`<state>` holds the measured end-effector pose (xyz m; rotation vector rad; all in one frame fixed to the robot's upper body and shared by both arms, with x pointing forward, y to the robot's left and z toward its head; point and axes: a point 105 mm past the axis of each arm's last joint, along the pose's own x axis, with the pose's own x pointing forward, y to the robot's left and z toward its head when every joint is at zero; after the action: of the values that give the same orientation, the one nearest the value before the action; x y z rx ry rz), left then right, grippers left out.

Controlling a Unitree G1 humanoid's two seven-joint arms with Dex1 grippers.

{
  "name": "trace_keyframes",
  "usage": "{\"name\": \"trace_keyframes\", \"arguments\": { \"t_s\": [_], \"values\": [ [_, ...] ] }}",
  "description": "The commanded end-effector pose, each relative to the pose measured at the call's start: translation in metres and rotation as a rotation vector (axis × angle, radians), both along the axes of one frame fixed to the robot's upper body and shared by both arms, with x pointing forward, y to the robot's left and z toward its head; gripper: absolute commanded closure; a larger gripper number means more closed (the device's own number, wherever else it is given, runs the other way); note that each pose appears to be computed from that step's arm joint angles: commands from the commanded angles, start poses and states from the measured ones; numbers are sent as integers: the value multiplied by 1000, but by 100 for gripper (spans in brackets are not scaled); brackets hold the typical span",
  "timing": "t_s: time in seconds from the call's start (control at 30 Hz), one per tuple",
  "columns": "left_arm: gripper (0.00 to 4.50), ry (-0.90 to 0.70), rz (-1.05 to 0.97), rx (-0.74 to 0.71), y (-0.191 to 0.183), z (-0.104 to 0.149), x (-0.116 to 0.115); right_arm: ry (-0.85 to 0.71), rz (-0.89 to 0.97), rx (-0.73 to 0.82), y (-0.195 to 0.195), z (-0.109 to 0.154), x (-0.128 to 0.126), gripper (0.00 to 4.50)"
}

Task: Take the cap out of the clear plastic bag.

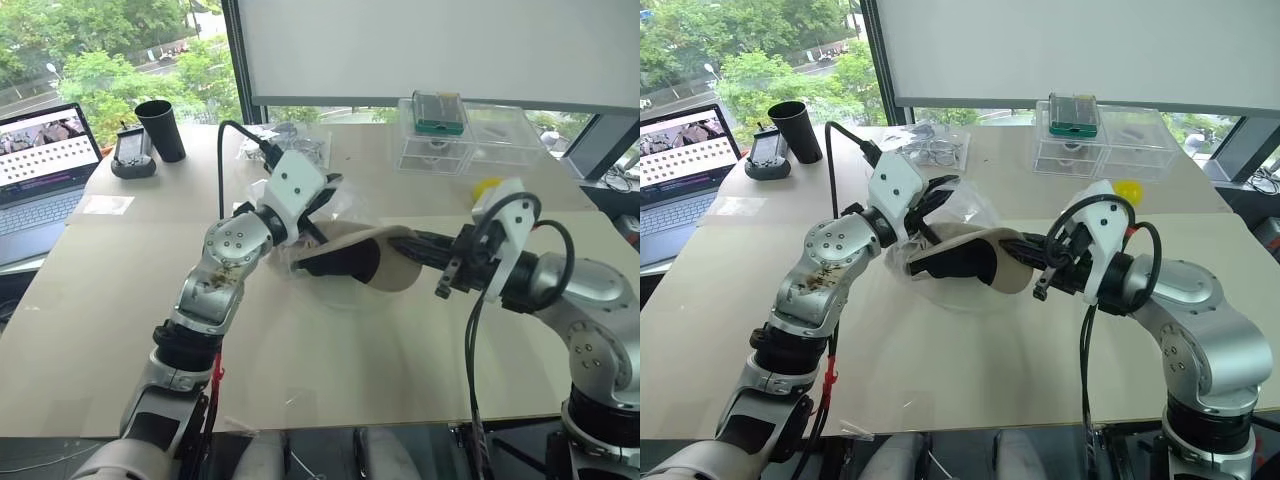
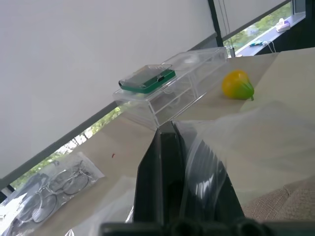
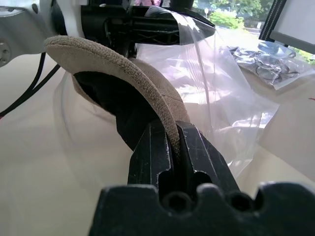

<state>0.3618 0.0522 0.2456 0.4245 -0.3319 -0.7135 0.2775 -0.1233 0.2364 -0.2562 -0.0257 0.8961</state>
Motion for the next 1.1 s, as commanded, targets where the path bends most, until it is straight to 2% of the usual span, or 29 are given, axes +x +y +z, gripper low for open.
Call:
{"name": "trace_keyframes", "arguments": {
  "t_s": [0.03,0.17,0.3,0.43,0.57,0.7,0.8,0.97,1.1],
  "values": [
    [450,103,125,57,33,-31,16,-250,-72,53,-14,50,-4,448],
    [450,154,94,85,31,-42,12,-249,9,16,8,44,-9,448],
    [450,248,58,128,28,-59,6,-328,89,-405,38,-13,-10,448],
    [450,251,63,144,29,-60,6,-440,165,-518,48,-27,-21,448],
    [450,248,57,152,29,-59,6,-624,188,-558,57,-34,-38,448],
    [450,248,52,154,29,-59,6,-705,222,-614,49,-49,-53,448],
    [450,248,50,155,29,-59,6,-712,265,-623,43,-64,-69,448],
    [450,251,52,159,30,-61,5,-740,266,-612,34,-64,-76,448],
    [450,253,52,162,31,-62,5,-679,234,-488,32,-44,-71,448]
  ]
}}
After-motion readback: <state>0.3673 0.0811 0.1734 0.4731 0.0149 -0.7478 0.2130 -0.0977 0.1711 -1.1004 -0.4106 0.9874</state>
